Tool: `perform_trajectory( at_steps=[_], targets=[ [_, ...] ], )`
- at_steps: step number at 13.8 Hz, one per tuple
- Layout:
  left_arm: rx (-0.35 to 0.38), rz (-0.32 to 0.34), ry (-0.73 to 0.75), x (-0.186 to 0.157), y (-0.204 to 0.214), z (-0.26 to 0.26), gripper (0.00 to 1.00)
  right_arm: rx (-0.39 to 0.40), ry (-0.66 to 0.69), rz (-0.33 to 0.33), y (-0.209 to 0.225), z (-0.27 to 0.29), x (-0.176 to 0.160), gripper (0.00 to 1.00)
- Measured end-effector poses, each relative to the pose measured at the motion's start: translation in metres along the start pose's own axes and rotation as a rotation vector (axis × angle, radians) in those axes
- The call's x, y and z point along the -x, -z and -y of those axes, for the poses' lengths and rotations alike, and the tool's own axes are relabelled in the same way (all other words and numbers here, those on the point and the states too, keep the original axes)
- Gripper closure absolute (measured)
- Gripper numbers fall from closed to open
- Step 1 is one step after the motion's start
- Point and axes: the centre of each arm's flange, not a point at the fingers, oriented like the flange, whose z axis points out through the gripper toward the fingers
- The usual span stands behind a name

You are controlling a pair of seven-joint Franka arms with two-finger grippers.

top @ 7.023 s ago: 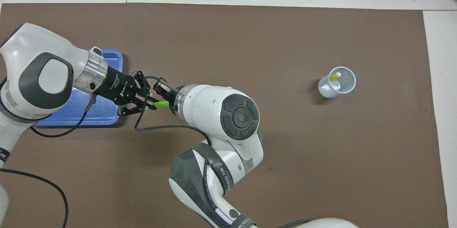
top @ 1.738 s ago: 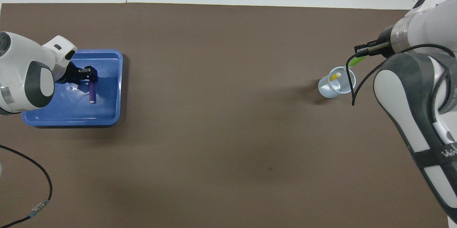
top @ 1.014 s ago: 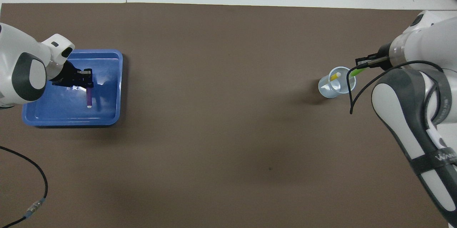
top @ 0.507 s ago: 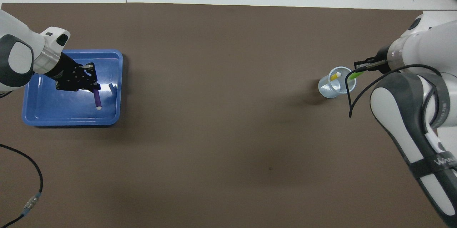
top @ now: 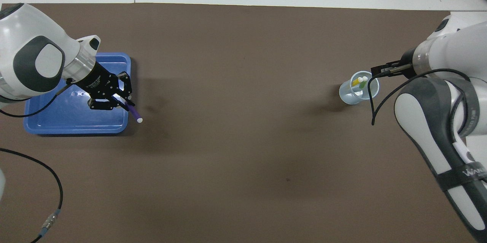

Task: Transfer and insert pens with both arms
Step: 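Lift the purple pen toward the right gripper while the right gripper approaches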

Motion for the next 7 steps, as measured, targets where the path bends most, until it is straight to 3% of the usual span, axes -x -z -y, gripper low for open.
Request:
perform_trajectory(
  at_steps=[2, 7],
  targets=[
    [-0.016, -0.002, 0.050, 0.025, -0.005, -0.016, 0.83, 0.000, 0.000, 0.000, 0.000, 0.000, 0.000, 0.01],
    [-0.037, 0.054, 0.168, 0.088, -0.034, -0.048, 0.83, -0.005, -0.040, -0.006, 0.003, 0.009, -0.001, 0.00]
  ],
)
